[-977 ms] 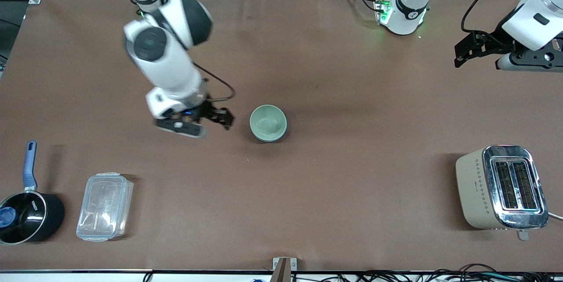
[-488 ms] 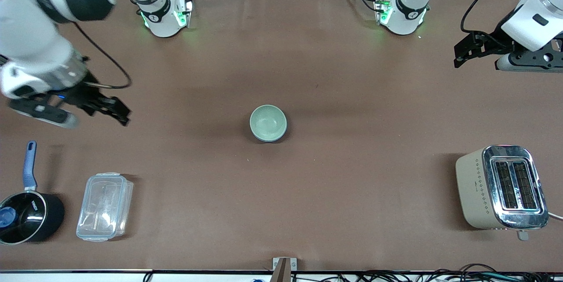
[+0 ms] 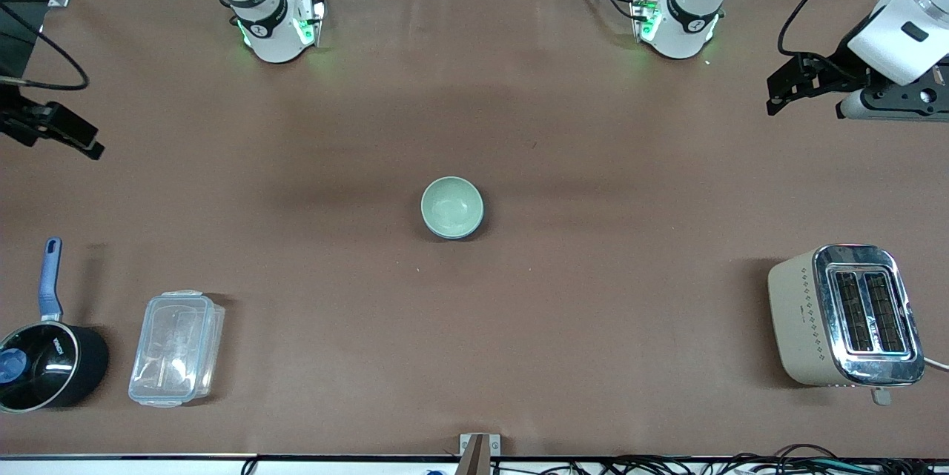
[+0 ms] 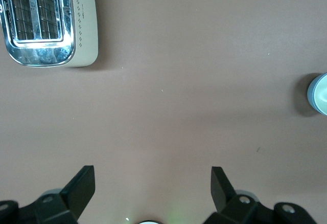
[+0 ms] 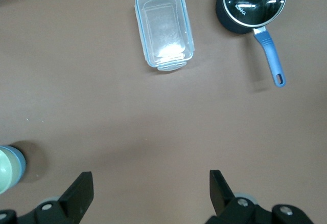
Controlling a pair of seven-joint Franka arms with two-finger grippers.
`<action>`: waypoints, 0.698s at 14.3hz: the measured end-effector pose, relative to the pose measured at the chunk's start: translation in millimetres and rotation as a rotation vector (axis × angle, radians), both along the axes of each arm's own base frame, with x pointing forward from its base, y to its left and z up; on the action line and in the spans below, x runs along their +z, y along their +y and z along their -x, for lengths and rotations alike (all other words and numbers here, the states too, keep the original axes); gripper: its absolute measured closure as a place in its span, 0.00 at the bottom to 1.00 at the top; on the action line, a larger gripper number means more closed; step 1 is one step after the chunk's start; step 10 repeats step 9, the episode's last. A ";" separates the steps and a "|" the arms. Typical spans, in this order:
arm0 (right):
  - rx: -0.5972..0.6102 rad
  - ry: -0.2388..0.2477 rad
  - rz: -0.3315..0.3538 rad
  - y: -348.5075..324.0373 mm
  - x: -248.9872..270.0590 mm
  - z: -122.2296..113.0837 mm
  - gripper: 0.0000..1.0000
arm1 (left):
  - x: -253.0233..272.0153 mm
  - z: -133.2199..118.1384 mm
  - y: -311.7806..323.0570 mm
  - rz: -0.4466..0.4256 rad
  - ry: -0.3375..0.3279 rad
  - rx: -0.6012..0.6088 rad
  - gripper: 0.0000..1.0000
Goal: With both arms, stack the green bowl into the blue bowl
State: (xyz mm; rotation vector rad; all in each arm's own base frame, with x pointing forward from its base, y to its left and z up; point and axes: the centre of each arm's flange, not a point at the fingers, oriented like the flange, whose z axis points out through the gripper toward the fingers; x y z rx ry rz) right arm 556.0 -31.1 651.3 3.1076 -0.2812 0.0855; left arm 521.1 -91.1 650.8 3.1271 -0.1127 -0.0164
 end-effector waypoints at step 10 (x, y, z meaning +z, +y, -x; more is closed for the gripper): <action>0.017 0.023 -0.008 -13.9 -5.2 0.5 0.00 | 0.5 -1.6 8.3 -0.010 -0.003 0.014 0.00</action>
